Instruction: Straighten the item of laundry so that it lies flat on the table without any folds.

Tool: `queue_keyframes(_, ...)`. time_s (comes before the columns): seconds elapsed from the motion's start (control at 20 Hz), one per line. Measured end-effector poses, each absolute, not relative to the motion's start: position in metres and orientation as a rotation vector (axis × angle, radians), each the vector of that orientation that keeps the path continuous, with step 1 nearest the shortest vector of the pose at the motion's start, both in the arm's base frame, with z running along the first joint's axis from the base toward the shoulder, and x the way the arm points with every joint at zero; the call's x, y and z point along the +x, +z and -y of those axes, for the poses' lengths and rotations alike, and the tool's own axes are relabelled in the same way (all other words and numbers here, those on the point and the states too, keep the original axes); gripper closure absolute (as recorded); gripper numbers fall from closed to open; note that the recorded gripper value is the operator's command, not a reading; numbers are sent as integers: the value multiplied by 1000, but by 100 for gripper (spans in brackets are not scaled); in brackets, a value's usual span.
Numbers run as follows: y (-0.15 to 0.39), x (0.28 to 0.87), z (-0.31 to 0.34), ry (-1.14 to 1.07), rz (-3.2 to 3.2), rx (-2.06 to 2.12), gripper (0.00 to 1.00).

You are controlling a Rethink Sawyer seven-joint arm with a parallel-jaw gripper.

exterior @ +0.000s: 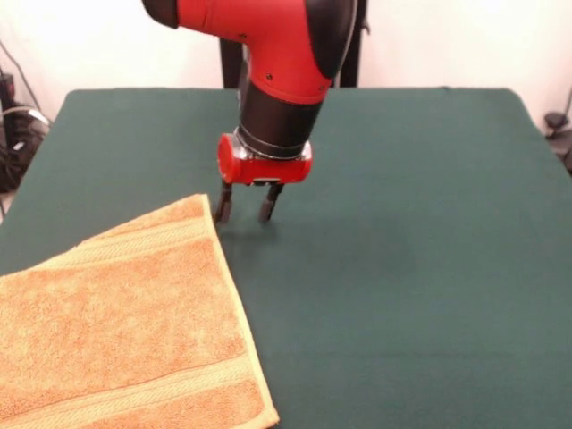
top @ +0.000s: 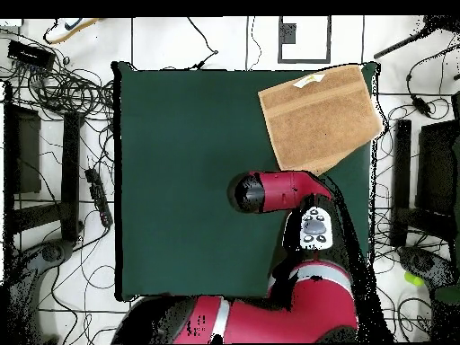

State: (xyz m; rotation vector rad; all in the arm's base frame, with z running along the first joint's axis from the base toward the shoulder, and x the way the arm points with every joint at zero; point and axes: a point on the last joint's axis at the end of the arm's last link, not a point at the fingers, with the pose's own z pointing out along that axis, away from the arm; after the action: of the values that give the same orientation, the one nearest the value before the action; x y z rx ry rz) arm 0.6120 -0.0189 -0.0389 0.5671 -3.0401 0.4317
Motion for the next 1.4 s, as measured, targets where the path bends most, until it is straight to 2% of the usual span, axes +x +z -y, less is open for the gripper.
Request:
queue_keyframes(1.0, -54, 603, 11, 877, 2811, 911, 0)
queue_keyframes(1.4, -61, 609, 39, 1100, 2697, 1056, 0)
